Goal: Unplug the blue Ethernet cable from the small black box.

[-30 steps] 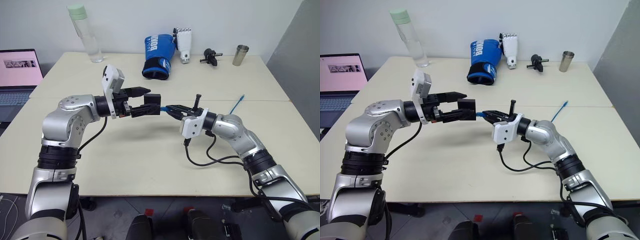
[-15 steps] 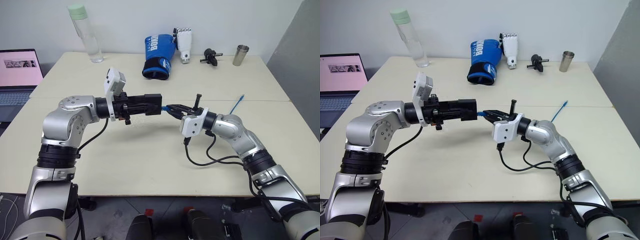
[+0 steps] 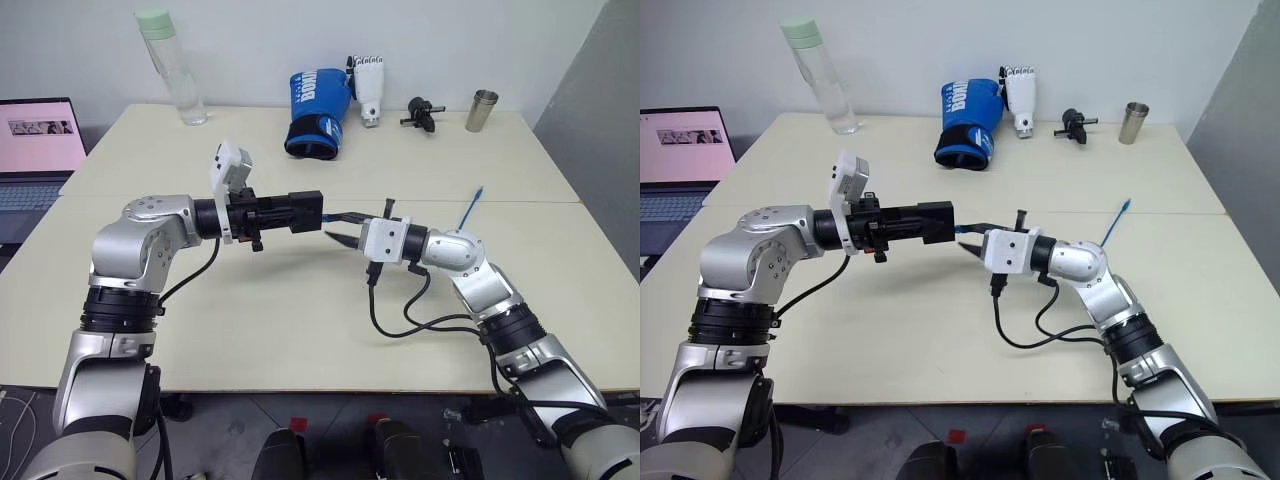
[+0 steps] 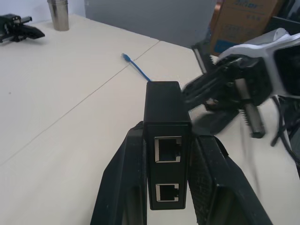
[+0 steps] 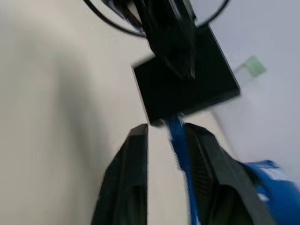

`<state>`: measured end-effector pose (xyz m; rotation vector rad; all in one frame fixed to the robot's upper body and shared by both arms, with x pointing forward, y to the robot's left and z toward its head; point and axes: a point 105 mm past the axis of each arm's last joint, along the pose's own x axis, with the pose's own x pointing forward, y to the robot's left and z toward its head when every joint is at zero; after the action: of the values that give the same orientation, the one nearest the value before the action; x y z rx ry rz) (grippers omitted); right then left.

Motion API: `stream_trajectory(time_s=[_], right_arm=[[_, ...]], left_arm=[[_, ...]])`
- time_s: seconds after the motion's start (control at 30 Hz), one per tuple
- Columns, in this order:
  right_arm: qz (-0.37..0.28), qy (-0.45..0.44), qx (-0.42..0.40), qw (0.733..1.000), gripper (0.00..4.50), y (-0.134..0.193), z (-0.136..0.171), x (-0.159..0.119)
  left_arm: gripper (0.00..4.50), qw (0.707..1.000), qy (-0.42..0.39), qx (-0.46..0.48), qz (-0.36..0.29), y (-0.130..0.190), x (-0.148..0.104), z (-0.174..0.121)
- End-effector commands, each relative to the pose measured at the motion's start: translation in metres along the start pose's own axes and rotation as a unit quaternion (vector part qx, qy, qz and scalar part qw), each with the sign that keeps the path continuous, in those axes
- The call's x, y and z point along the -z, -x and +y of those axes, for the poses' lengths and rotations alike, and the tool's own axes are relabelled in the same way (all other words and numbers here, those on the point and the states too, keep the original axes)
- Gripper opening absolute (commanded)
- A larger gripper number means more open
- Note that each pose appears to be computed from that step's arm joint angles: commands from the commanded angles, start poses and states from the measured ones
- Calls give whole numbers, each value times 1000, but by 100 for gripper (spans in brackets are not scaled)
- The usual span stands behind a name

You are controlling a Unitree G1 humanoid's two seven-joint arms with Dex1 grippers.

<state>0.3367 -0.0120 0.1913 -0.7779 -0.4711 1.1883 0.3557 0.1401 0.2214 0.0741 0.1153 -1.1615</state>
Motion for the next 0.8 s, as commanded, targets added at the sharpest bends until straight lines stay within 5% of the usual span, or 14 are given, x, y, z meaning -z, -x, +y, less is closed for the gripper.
stream_trajectory(time_s=[0.03,0.1,0.27,0.47,0.8], right_arm=[[-25,-89,-24,995,191,8,-8,-16],[-27,-154,-34,987,191,15,-14,-19],[-43,-344,-56,936,306,37,-51,-28],[-29,-423,-86,902,446,53,-67,-27],[-38,-476,-145,866,446,41,-53,-33]], left_arm=[[80,1000,2,14,-23,6,-17,-1],[80,999,17,25,-25,8,-17,-2],[80,997,53,55,-30,17,-19,-5],[80,996,52,66,-36,19,-26,-6],[80,990,75,103,-68,16,-45,-14]])
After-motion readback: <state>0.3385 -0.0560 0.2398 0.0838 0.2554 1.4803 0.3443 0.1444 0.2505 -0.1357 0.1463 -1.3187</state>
